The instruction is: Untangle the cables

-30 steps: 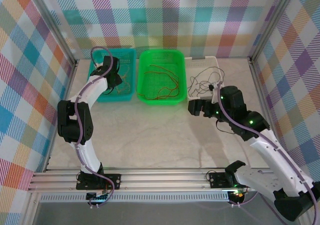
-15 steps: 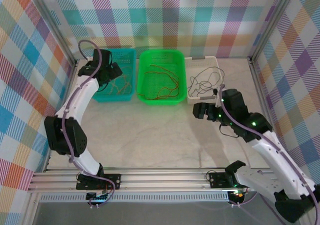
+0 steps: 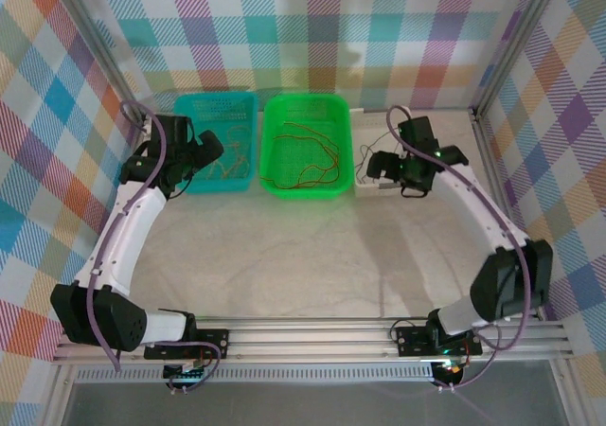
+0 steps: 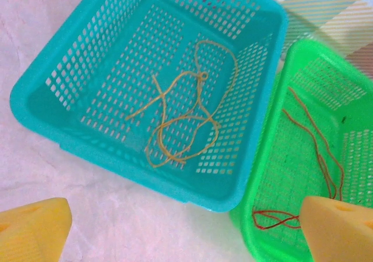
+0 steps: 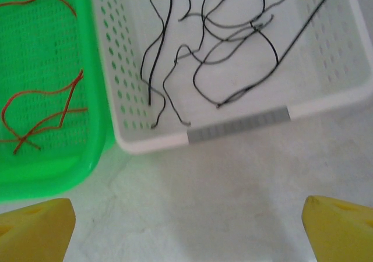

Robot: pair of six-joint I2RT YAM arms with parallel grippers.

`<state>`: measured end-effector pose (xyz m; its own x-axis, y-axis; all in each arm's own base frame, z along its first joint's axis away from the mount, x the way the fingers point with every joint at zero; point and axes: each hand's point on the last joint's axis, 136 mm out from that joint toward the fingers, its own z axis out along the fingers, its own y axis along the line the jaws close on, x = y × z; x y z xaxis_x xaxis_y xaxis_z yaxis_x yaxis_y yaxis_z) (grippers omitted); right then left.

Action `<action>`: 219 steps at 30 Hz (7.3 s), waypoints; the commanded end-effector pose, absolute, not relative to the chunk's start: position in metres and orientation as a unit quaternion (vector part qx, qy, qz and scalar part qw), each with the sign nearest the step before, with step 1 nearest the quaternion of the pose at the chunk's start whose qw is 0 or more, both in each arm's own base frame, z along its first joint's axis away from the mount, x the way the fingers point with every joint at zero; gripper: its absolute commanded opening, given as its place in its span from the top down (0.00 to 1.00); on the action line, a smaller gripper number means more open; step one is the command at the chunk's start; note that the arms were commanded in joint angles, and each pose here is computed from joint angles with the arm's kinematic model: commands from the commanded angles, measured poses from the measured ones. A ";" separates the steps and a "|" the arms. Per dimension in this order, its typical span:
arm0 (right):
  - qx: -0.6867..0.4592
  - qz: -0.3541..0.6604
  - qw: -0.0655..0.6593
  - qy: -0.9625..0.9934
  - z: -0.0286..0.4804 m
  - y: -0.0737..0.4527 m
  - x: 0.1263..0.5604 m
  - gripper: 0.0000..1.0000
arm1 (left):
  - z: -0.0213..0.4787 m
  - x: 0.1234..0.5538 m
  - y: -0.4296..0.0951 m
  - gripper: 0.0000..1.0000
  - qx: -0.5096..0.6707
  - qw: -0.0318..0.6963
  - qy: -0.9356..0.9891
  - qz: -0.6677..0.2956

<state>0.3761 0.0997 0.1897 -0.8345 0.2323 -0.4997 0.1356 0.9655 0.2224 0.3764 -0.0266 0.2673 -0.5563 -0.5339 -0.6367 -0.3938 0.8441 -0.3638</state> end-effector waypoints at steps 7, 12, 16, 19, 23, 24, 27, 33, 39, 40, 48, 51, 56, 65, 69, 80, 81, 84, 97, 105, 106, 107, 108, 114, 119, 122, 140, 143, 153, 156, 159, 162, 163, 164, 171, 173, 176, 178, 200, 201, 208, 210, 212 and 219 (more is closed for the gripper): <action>0.128 0.102 0.281 0.946 0.179 0.070 0.446 0.08 | 0.265 0.388 -0.034 0.00 -0.263 0.394 0.872 -0.124; 0.124 0.105 0.256 0.953 0.160 0.072 0.465 0.12 | 0.265 0.389 -0.035 0.00 -0.262 0.394 0.872 -0.126; 0.126 0.086 0.241 0.958 0.139 0.068 0.473 0.14 | 0.263 0.388 -0.035 0.00 -0.261 0.392 0.873 -0.126; 0.129 0.056 0.233 0.962 0.129 0.059 0.475 0.14 | 0.263 0.389 -0.035 0.00 -0.260 0.392 0.874 -0.124; 0.134 0.028 0.225 0.965 0.121 0.051 0.476 0.13 | 0.265 0.390 -0.036 0.00 -0.257 0.394 0.873 -0.128; 0.138 0.020 0.221 0.965 0.119 0.048 0.475 0.13 | 0.265 0.390 -0.036 0.00 -0.257 0.394 0.873 -0.128; 0.142 0.006 0.217 0.966 0.114 0.044 0.474 0.12 | 0.264 0.391 -0.036 0.00 -0.255 0.393 0.874 -0.126; 0.144 -0.006 0.187 0.972 0.091 0.043 0.477 0.11 | 0.261 0.393 -0.038 0.00 -0.254 0.389 0.876 -0.129; 0.142 0.016 0.171 0.975 0.071 0.055 0.488 0.18 | 0.260 0.393 -0.037 0.00 -0.254 0.388 0.877 -0.126; 0.141 0.021 0.172 0.975 0.071 0.057 0.491 0.21 | 0.260 0.393 -0.037 0.00 -0.253 0.388 0.877 -0.124; 0.115 0.039 0.223 0.967 0.101 0.079 0.505 0.72 | 0.260 0.393 -0.035 0.00 -0.254 0.390 0.877 -0.118; 0.099 0.036 0.244 0.964 0.116 0.088 0.504 0.82 | 0.260 0.393 -0.035 0.00 -0.254 0.391 0.877 -0.118; 0.075 0.027 0.262 0.962 0.133 0.103 0.500 0.87 | 0.260 0.393 -0.036 0.00 -0.253 0.390 0.877 -0.119; 0.120 -0.028 0.274 0.954 0.155 0.042 0.499 0.28 | 0.260 0.393 -0.039 0.00 -0.250 0.387 0.878 -0.129; 0.124 -0.009 0.282 0.951 0.161 0.030 0.510 0.26 | 0.259 0.394 -0.041 0.00 -0.248 0.386 0.879 -0.132; 0.149 0.099 0.292 0.939 0.155 0.016 0.546 0.24 | 0.253 0.396 -0.041 0.00 -0.246 0.378 0.883 -0.128; 0.158 0.108 0.287 0.938 0.151 0.013 0.549 0.25 | 0.252 0.396 -0.041 0.00 -0.246 0.377 0.884 -0.128; 0.173 0.136 0.279 0.935 0.143 0.007 0.557 0.25 | 0.252 0.397 -0.041 0.00 -0.244 0.376 0.885 -0.126; 0.168 0.177 0.279 0.929 0.120 0.015 0.588 0.29 | 0.245 0.402 -0.040 0.00 -0.242 0.371 0.889 -0.118; 0.175 0.206 0.288 0.918 0.122 0.022 0.592 0.41 | 0.242 0.405 -0.040 0.00 -0.240 0.366 0.892 -0.113; 0.177 0.211 0.287 0.918 0.121 0.022 0.592 0.43 | 0.242 0.406 -0.040 0.00 -0.240 0.366 0.892 -0.114; 0.177 0.213 0.287 0.917 0.122 0.023 0.592 0.46 | 0.241 0.406 -0.041 0.00 -0.240 0.365 0.892 -0.115; 0.178 0.216 0.290 0.915 0.125 0.024 0.592 0.48 | 0.240 0.406 -0.041 0.00 -0.240 0.364 0.893 -0.114; 0.176 0.236 0.307 0.905 0.140 0.029 0.590 0.57 | 0.241 0.407 -0.041 0.00 -0.239 0.365 0.893 -0.115; 0.173 0.241 0.311 0.903 0.148 0.030 0.587 0.68 | 0.241 0.407 -0.041 0.00 -0.238 0.364 0.893 -0.115; 0.172 0.233 0.319 0.903 0.154 0.028 0.584 0.74 | 0.241 0.407 -0.041 0.00 -0.238 0.364 0.893 -0.116; 0.186 0.155 0.288 0.927 0.128 0.006 0.571 0.62 | 0.238 0.407 -0.044 0.00 -0.234 0.358 0.896 -0.118; 0.184 0.151 0.285 0.929 0.125 0.005 0.572 0.65 | 0.239 0.407 -0.044 0.00 -0.233 0.359 0.896 -0.119; 0.179 0.171 0.259 0.934 0.105 0.015 0.574 0.72 | 0.238 0.408 -0.045 0.00 -0.232 0.356 0.897 -0.120; 0.177 0.179 0.254 0.934 0.101 0.017 0.574 0.72 | 0.237 0.408 -0.045 0.00 -0.232 0.355 0.898 -0.120; 0.177 0.183 0.254 0.933 0.099 0.019 0.575 0.77 | 0.237 0.408 -0.044 0.00 -0.232 0.355 0.898 -0.119; 0.179 0.179 0.260 0.932 0.104 0.016 0.575 0.81 | 0.237 0.408 -0.045 0.00 -0.231 0.355 0.898 -0.119; 0.182 0.174 0.263 0.932 0.106 0.015 0.575 0.83 | 0.236 0.408 -0.044 0.00 -0.232 0.355 0.898 -0.119; 0.183 0.168 0.265 0.932 0.107 0.013 0.575 0.84 | 0.236 0.408 -0.045 0.00 -0.232 0.354 0.898 -0.119; 0.188 0.136 0.268 0.935 0.113 0.002 0.572 0.86 | 0.237 0.409 -0.045 0.00 -0.231 0.354 0.898 -0.120; 0.187 0.133 0.264 0.937 0.110 0.002 0.571 0.86 | 0.236 0.409 -0.045 0.00 -0.231 0.353 0.899 -0.120; 0.186 0.130 0.261 0.938 0.108 0.001 0.570 0.85 | 0.235 0.409 -0.046 0.00 -0.230 0.352 0.899 -0.121; 0.182 0.126 0.262 0.939 0.109 0.001 0.570 0.82 | 0.235 0.409 -0.047 0.00 -0.229 0.351 0.900 -0.122; 0.147 0.029 0.278 0.949 0.124 -0.010 0.566 0.77 | 0.233 0.410 -0.047 0.00 -0.228 0.346 0.902 -0.123; 0.147 0.028 0.279 0.949 0.124 -0.010 0.567 0.78 | 0.233 0.410 -0.047 0.00 -0.227 0.346 0.902 -0.123; 0.137 0.033 0.277 0.950 0.123 -0.004 0.568 0.88 | 0.232 0.410 -0.047 0.00 -0.227 0.344 0.903 -0.121; 0.135 0.029 0.277 0.951 0.124 -0.004 0.567 0.89 | 0.232 0.410 -0.048 0.00 -0.226 0.344 0.903 -0.122; 0.135 0.020 0.281 0.950 0.127 -0.006 0.567 0.91 | 0.231 0.410 -0.048 0.00 -0.226 0.343 0.904 -0.121; 0.137 -0.021 0.290 0.947 0.140 -0.018 0.563 0.90 | 0.230 0.410 -0.048 0.00 -0.226 0.341 0.904 -0.121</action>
<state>0.5633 -0.0122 0.1015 -0.8242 0.2751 -0.4951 0.2695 0.9593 0.0844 0.4077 -0.0509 0.2225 -0.6645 -0.4980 -0.5572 -0.3372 0.8652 -0.3712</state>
